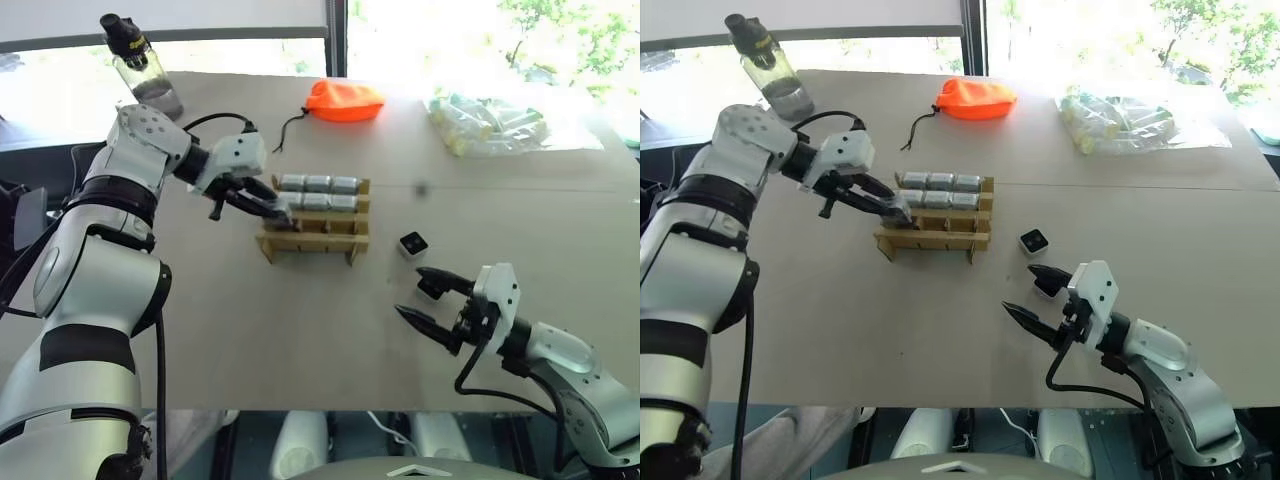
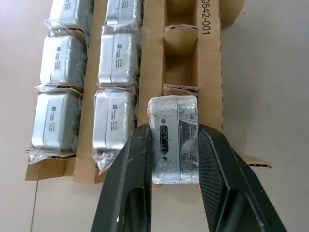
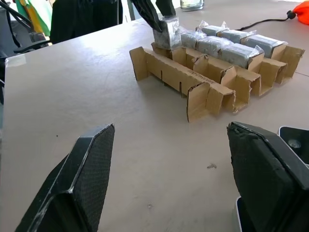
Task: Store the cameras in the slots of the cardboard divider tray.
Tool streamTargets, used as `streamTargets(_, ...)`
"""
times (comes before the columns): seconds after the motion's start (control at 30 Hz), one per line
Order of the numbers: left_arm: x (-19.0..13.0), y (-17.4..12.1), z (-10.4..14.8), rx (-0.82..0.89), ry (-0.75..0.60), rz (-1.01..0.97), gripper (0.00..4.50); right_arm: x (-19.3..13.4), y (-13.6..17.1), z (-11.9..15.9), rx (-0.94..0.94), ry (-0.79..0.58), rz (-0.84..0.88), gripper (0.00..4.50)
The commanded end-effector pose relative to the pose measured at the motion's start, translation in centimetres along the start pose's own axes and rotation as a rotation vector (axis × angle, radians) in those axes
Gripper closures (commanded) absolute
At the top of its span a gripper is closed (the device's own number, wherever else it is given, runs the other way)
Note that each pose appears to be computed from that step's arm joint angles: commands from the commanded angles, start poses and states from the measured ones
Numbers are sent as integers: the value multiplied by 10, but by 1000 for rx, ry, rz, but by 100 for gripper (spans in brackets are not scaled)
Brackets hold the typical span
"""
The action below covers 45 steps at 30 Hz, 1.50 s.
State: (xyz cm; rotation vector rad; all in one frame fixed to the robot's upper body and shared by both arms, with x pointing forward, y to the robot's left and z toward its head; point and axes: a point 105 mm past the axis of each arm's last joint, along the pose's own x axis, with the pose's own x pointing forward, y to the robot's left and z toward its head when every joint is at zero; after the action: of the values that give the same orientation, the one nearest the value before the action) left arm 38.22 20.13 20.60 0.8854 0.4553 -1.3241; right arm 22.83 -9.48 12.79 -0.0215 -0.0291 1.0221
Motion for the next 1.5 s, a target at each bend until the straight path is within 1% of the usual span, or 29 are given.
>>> streamTargets(0.03, -8, 3, 8, 31, -3, 13, 378, -1, -3, 9, -33, -33, -10, 81)
streamTargets(0.33, -1, 1, 5, 52, 41, -18, 378, -4, -4, 12, -30, -33, -16, 81)
streamTargets(0.83, 15, 2, 13, 71, 56, -64, 378, -9, -14, 17, -46, -30, -41, 81)
streamTargets(0.9, 15, 2, 14, 77, 63, -66, 273, -9, -14, 18, -51, -42, -50, 73)
streamTargets(0.93, 14, 2, 14, 79, 64, -66, 240, -9, -14, 18, -52, -46, -55, 73)
streamTargets(0.97, 14, 3, 15, 81, 63, -65, 195, -9, -15, 18, -52, -49, -59, 73)
streamTargets(1.0, 14, 3, 16, 81, 63, -65, 137, -9, -15, 18, -53, -51, -63, 73)
streamTargets(1.03, 14, 3, 17, 81, 61, -64, 111, -9, -15, 18, -53, -53, -66, 73)
streamTargets(1.1, 14, 4, 17, 84, 62, -65, 10, -9, -15, 18, -58, -59, -72, 73)
streamTargets(1.13, 14, 4, 18, 84, 61, -63, 4, -8, -15, 18, -59, -61, -75, 73)
streamTargets(1.27, 12, 7, 24, 80, 41, -52, 4, -8, -16, 17, -61, -65, -85, 73)
streamTargets(1.4, 2, 11, 33, 104, -1, -14, 4, -10, -15, 14, -59, -56, -77, 73)
streamTargets(1.5, -9, 12, 47, 110, -82, 16, 4, -13, -16, 14, -61, -46, -74, 73)
